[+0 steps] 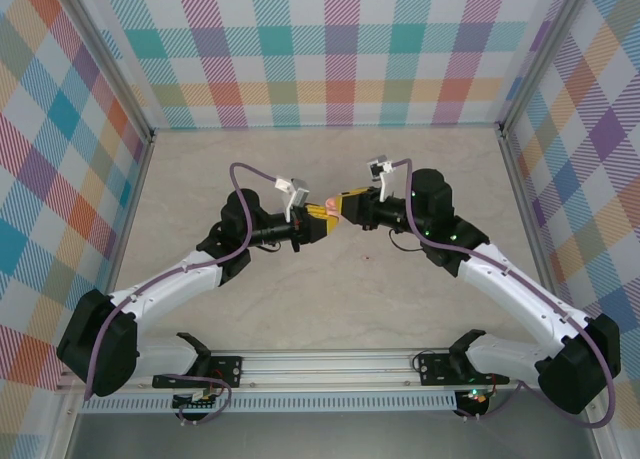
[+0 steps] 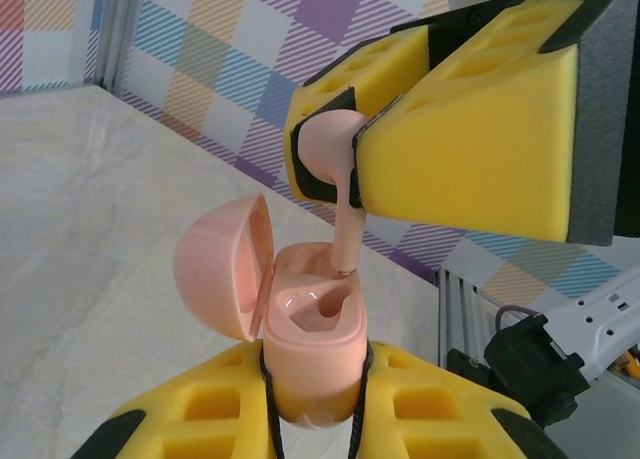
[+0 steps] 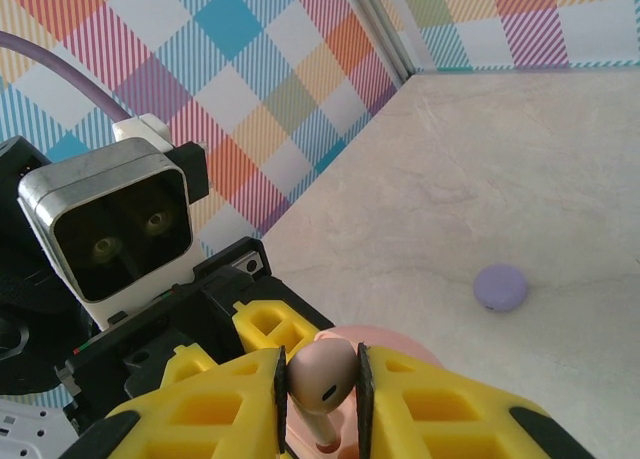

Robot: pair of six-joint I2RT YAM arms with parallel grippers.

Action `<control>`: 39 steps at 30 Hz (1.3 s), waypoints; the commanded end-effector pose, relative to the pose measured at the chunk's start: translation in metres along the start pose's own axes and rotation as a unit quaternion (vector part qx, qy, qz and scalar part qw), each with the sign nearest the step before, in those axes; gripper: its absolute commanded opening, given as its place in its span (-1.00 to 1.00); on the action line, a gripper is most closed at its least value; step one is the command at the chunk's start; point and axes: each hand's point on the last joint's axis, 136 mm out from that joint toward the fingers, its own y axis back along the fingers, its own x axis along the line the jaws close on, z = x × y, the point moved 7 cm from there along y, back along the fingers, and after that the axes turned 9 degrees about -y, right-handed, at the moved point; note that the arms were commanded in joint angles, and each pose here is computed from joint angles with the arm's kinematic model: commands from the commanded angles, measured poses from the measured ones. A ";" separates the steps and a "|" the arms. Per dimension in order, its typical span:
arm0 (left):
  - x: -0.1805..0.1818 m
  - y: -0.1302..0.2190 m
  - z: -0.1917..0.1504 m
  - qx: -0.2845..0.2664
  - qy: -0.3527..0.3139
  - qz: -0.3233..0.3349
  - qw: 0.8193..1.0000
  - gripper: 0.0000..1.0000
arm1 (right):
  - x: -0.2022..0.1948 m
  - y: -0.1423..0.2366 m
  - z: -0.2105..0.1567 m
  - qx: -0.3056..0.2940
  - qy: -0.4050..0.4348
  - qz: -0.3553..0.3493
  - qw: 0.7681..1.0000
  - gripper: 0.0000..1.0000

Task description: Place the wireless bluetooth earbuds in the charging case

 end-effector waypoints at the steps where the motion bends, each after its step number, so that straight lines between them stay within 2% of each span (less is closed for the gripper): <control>1: -0.010 0.000 0.018 -0.018 -0.011 -0.016 1.000 -0.81 | 0.010 0.000 0.009 -0.013 0.022 0.005 1.000 -0.51; 18: -0.008 -0.001 0.022 -0.022 -0.005 -0.003 1.000 -0.81 | 0.005 -0.007 0.001 -0.002 0.032 -0.022 0.999 -0.51; 39: -0.009 0.005 0.027 -0.035 -0.014 0.017 0.999 -0.82 | 0.012 -0.001 -0.006 0.026 0.037 -0.006 0.999 -0.50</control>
